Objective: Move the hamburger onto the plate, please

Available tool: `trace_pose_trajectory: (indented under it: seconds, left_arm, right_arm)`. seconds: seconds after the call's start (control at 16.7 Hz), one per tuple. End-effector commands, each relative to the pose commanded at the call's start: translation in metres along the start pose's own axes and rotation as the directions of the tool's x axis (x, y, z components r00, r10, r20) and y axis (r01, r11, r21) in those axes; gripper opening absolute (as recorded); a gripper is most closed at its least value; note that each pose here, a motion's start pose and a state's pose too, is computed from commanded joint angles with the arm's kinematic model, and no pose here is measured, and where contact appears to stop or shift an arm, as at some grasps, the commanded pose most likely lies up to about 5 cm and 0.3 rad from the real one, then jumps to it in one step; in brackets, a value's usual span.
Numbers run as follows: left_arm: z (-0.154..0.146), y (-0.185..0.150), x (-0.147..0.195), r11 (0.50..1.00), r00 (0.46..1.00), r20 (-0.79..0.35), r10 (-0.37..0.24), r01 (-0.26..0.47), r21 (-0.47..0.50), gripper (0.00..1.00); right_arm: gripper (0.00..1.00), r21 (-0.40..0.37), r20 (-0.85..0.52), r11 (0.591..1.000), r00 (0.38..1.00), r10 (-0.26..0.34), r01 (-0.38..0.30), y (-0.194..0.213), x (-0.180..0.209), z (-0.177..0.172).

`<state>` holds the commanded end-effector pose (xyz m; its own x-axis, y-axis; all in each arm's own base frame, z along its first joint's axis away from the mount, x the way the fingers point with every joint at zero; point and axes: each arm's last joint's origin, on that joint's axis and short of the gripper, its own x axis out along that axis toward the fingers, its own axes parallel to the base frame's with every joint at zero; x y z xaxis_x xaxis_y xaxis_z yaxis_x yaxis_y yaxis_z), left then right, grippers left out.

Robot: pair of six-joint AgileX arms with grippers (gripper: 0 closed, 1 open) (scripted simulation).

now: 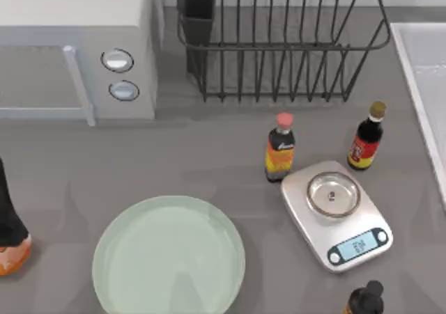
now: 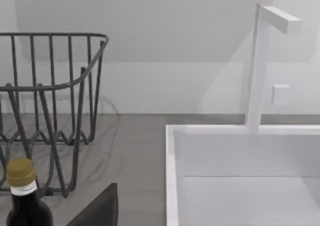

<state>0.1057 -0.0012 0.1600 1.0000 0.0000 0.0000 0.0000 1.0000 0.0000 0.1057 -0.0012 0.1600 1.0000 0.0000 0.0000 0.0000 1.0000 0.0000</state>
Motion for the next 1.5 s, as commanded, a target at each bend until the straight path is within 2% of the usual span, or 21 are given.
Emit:
trace_pose_trajectory:
  seconds: [0.18, 0.3, 0.48, 0.6, 0.72, 0.9, 1.08, 1.2, 1.38, 1.5]
  left_arm:
    - [0.002, 0.0, 0.0, 1.0, 1.0, -0.012, -0.001, 0.001, 0.006, 1.0]
    - [0.009, 0.0, 0.001, 1.0, 0.998, -0.063, 0.0, 0.002, 0.029, 1.0]
    - [0.025, 0.001, 0.007, 0.996, 0.976, -0.217, 0.008, 0.012, 0.089, 1.0]
    - [0.034, 0.003, 0.018, 0.99, 0.928, -0.373, 0.016, 0.037, 0.136, 1.0]
    - [0.038, 0.004, 0.034, 0.981, 0.83, -0.557, 0.023, 0.088, 0.172, 1.0]
    - [0.034, 0.007, 0.066, 0.963, 0.594, -0.804, 0.027, 0.201, 0.181, 1.0]
    - [0.025, 0.011, 0.096, 0.941, 0.339, -0.941, 0.024, 0.311, 0.136, 1.0]
    - [0.021, 0.013, 0.114, 0.926, 0.207, -0.978, 0.019, 0.365, 0.096, 1.0]
    - [0.015, 0.016, 0.135, 0.908, 0.07, -0.997, 0.012, 0.417, 0.04, 1.0]
    - [0.012, 0.018, 0.144, 0.901, 0.019, -1.0, 0.008, 0.434, 0.016, 1.0]
  right_arm:
    - [1.0, 0.0, 0.0, 1.0, 1.0, 0.0, 0.0, 0.0, 0.0, 0.0]
    - [1.0, 0.0, 0.0, 1.0, 1.0, 0.0, 0.0, 0.0, 0.0, 0.0]
    - [1.0, 0.0, 0.0, 1.0, 1.0, 0.0, 0.0, 0.0, 0.0, 0.0]
    - [1.0, 0.0, 0.0, 1.0, 1.0, 0.0, 0.0, 0.0, 0.0, 0.0]
    - [1.0, 0.0, 0.0, 1.0, 1.0, 0.0, 0.0, 0.0, 0.0, 0.0]
    - [1.0, 0.0, 0.0, 1.0, 1.0, 0.0, 0.0, 0.0, 0.0, 0.0]
    - [1.0, 0.0, 0.0, 1.0, 1.0, 0.0, 0.0, 0.0, 0.0, 0.0]
    - [1.0, 0.0, 0.0, 1.0, 1.0, 0.0, 0.0, 0.0, 0.0, 0.0]
    - [1.0, 0.0, 0.0, 1.0, 1.0, 0.0, 0.0, 0.0, 0.0, 0.0]
    - [1.0, 0.0, 0.0, 1.0, 1.0, 0.0, 0.0, 0.0, 0.0, 0.0]
